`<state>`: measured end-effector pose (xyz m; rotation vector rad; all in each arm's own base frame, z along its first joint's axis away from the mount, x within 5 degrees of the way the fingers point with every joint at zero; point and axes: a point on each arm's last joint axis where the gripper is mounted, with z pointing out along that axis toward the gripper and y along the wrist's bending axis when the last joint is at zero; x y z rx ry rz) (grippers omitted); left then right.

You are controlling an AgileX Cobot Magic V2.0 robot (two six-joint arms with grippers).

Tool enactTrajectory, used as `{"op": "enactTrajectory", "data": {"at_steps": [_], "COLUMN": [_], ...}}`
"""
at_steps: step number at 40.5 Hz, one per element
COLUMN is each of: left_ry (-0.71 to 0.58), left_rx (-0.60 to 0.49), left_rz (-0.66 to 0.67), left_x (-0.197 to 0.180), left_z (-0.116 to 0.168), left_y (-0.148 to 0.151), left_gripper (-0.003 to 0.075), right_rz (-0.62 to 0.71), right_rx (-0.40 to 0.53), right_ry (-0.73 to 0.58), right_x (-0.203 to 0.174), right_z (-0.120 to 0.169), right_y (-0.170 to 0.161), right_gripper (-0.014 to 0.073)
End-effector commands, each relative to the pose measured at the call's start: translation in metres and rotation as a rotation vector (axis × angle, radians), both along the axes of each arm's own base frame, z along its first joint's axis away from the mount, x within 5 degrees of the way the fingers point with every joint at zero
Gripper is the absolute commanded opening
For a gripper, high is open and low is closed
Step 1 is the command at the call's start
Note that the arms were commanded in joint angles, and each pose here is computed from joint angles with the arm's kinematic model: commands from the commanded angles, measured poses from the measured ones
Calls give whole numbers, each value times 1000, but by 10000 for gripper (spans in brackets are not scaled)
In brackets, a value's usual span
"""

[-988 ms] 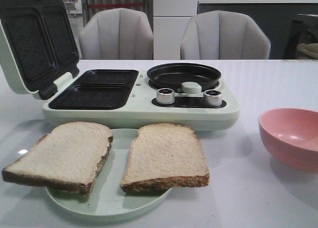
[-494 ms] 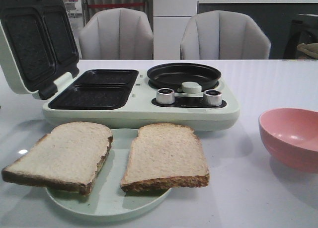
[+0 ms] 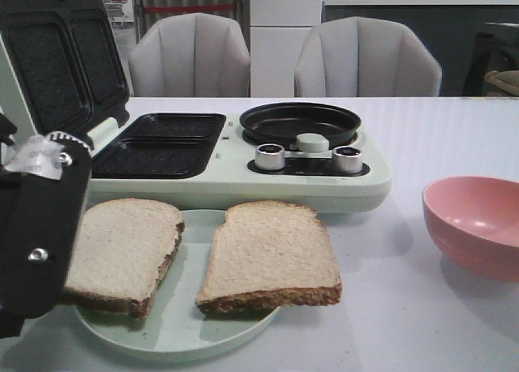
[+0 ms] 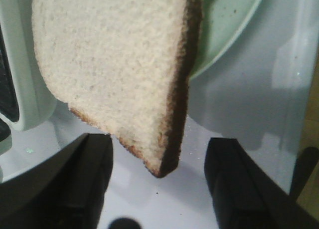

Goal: Make breakfast with bread and shrimp
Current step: 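Lower the left gripper and grasp the bread slice nearest it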

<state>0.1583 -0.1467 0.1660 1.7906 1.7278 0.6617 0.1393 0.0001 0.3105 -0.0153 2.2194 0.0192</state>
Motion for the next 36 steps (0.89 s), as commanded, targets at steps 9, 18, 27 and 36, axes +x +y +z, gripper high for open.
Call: {"op": "enactTrajectory", "data": {"at_steps": [9,18,27,36], "left_ry": [-76,-61,-59,-61], "left_rx": [43,65,67,72], "left_rz": [-21,-11,-7,13], "left_x": [21,23,23,23], "left_z": [2,-5,-5,-5], "left_y": [-12,-11,-11,-9], "left_gripper": [446,437,275,136], "right_rz": [-7,-7,-7,-7], "right_rx": [-6,-6,-6,-6], "right_ry": [-104,-104,-104,-104], "right_x": [4,4,4,4], "right_z": [15,15,15,15], "right_y": [-1,-1,-1,-1], "right_gripper": [505,505,505,505]}}
